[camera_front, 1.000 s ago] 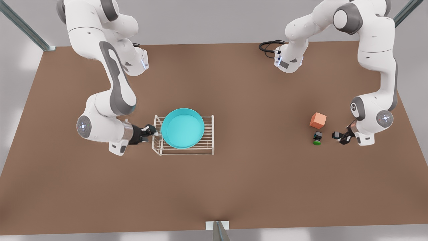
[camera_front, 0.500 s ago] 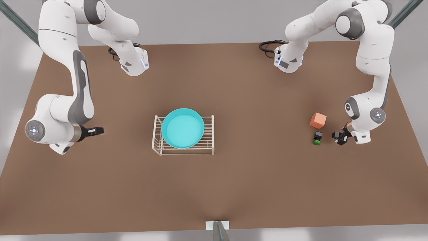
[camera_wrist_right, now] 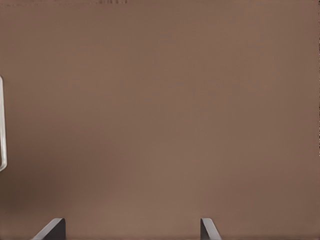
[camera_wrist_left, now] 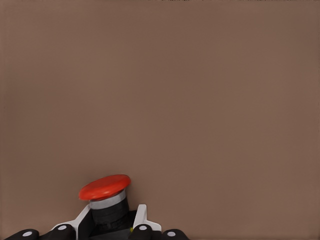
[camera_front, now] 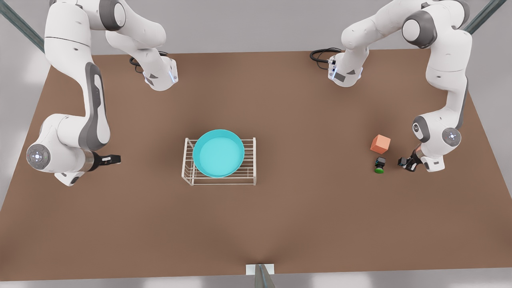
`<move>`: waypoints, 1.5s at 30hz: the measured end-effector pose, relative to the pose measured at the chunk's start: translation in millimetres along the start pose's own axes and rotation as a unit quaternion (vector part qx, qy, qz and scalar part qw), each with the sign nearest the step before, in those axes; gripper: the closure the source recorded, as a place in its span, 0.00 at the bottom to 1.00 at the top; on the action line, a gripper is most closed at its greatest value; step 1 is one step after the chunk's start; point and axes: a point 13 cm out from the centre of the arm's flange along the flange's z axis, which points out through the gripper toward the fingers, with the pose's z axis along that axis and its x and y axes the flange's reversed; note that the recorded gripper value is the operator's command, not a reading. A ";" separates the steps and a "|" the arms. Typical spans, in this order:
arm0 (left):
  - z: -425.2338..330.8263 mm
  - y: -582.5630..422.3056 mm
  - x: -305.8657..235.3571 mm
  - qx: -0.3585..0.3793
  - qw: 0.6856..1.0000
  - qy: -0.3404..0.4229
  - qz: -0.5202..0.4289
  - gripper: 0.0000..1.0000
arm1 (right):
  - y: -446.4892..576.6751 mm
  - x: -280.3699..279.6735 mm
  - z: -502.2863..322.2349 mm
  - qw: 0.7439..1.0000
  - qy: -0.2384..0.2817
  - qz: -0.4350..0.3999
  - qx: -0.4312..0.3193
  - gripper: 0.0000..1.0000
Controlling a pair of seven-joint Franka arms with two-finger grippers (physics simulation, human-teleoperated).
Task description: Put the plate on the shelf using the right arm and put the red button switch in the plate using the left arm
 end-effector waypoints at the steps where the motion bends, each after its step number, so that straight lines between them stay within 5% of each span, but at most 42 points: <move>1: -4.3 -2.6 -2.1 0.002 1.000 -0.003 0.000 0.68 | -0.9 0.4 -0.1 1.000 0.000 0.001 0.000 0.00; 9: -122.4 -164.1 36.7 0.063 0.996 -0.015 0.065 0.68 | -1.4 -0.3 0.2 1.000 -0.001 0.002 -0.001 0.00; 15: -243.4 -325.3 213.2 0.082 0.985 -0.010 0.153 0.68 | -1.8 -1.8 -0.3 1.000 -0.002 0.003 -0.001 0.00; 22: -293.4 -387.4 435.9 0.070 0.981 0.024 0.179 0.68 | -2.0 -0.8 -0.4 1.000 -0.001 0.005 -0.002 0.00; 38: -303.5 -498.6 668.4 0.245 0.960 0.123 0.049 0.66 | -5.3 -0.4 1.7 1.000 0.001 0.008 -0.003 0.00; 39: -296.1 -500.0 677.3 0.248 0.959 0.126 0.047 0.19 | -5.4 -0.6 3.3 1.000 0.002 0.008 -0.003 0.00; 40: -287.6 -497.3 692.4 0.249 0.959 0.122 0.053 0.00 | -5.4 -0.8 4.2 1.000 0.002 0.008 -0.003 0.00; 45: -280.0 -482.8 695.6 0.242 0.963 0.100 0.060 0.00 | -5.1 -1.5 5.1 1.000 0.002 0.008 -0.003 0.00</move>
